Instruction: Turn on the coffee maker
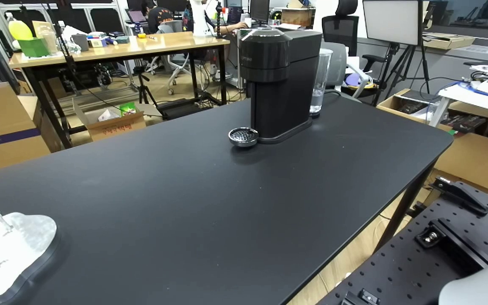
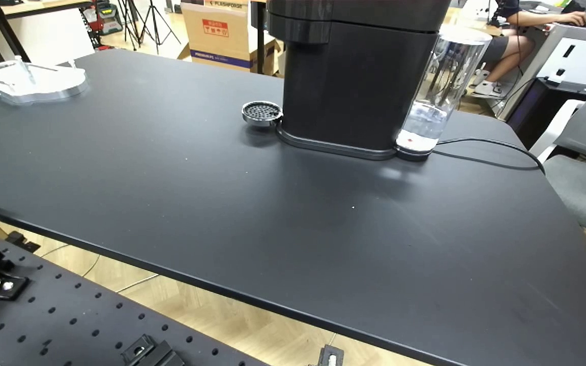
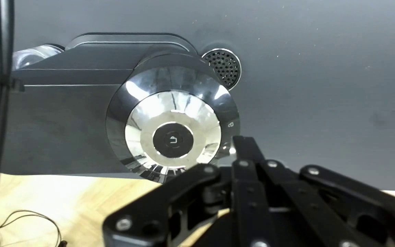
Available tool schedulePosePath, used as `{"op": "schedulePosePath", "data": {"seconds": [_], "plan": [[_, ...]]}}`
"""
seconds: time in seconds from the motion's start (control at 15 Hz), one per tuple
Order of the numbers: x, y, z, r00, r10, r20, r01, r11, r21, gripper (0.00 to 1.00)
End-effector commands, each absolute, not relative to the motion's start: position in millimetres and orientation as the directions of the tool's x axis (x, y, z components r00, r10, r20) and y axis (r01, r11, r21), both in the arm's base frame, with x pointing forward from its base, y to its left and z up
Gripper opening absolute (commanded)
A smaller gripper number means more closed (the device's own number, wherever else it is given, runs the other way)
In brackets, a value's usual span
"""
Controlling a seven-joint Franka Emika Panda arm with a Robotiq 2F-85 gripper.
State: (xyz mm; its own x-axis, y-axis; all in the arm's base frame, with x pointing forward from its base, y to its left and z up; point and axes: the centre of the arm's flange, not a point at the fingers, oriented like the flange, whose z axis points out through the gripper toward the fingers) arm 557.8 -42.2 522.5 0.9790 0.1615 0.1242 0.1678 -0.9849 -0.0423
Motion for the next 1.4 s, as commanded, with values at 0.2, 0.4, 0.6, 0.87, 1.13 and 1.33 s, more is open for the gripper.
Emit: {"op": "schedulePosePath", "data": {"seconds": [0.2,0.4,0.6,0.87,1.13,1.33], "plan": [[585,-63,499,0.984,0.007,0.177,0.011,-1.000,-0.019,0.00],[599,-66,488,0.984,-0.022,0.177,-0.019,-1.000,-0.019,0.00],[608,-69,479,0.985,-0.037,0.168,-0.036,-0.999,-0.009,0.00],[614,-76,472,0.986,-0.061,0.158,-0.060,-0.998,-0.009,0.00],[617,-81,466,0.986,-0.074,0.147,-0.074,-0.997,-0.011,0.00],[619,-79,463,0.987,-0.073,0.143,-0.073,-0.997,-0.010,0.00]]}}
